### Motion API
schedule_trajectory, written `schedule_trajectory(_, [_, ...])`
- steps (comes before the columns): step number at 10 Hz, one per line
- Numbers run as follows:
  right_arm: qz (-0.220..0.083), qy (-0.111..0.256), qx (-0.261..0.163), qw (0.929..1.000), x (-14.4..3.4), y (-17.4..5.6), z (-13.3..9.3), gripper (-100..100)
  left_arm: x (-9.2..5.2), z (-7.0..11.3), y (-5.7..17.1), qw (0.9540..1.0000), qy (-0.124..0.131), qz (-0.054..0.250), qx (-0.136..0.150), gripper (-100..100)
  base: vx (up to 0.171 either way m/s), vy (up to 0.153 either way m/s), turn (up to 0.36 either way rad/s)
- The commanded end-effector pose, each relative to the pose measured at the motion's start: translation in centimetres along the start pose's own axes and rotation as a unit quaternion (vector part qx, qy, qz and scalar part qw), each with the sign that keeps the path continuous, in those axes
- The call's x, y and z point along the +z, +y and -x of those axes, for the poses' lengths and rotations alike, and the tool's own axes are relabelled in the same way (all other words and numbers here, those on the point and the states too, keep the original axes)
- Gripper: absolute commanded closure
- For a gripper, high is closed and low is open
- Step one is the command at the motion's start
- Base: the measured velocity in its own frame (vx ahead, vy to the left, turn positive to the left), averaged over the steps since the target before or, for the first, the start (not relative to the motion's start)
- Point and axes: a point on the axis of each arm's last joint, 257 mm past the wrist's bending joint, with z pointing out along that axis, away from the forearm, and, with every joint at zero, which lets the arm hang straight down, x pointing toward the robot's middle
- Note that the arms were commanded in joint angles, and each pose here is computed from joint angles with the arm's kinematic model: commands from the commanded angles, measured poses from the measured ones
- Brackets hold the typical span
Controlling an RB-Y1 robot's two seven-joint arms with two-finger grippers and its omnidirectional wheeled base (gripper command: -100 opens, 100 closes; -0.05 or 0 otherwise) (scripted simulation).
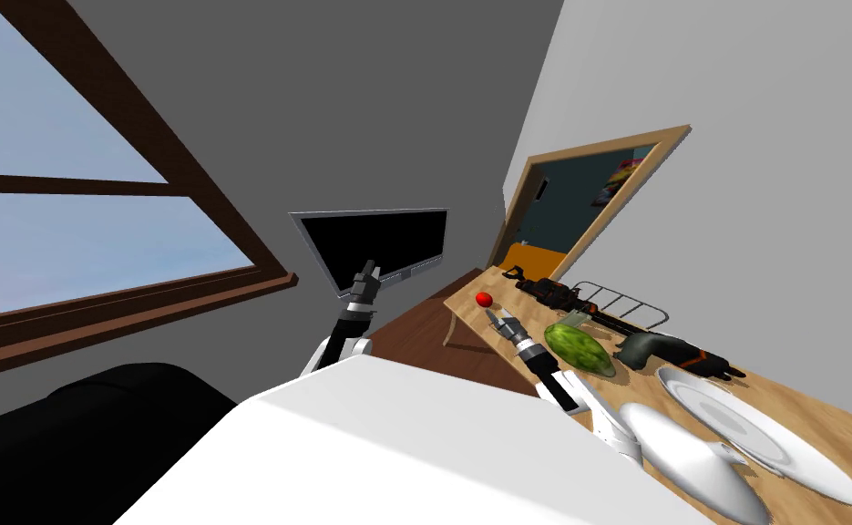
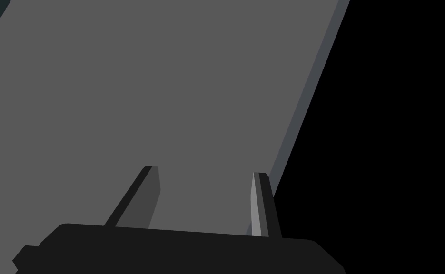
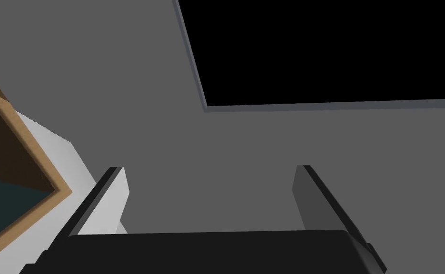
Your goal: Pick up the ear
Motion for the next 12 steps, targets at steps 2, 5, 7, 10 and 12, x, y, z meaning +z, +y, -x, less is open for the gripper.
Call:
schedule_trajectory(2, [-0.009,0.028,-0.016,0.9995,-0.6,-1.4,-2.2,-100,0.0,0.0,0.0,1.0,0.0,0.0,0.0,0,-0.02,-0.02,0.07])
schedule_trajectory(5, [-0.005,0.085,-0.083,0.9929,-1.2,-3.9,-4.9,-100,0.0,0.0,0.0,1.0,0.0,0.0,0.0,0,0.008,0.009,0.108])
schedule_trajectory(7, [-0.014,0.099,-0.083,0.9915,-1.9,-4.8,-6.1,-100,0.0,0.0,0.0,1.0,0.0,0.0,0.0,0,0.005,-0.019,0.081])
schedule_trajectory(10, [-0.006,0.153,-0.15,0.9768,-2.8,-7.3,-8.1,-100,0.0,0.0,0.0,1.0,0.0,0.0,0.0,0,0.01,-0.024,0.142])
schedule_trajectory(12, [-0.017,0.17,-0.146,0.9743,-3.9,-8.4,-9.5,-100,0.0,0.0,0.0,1.0,0.0,0.0,0.0,0,-0.004,-0.024,0.064])
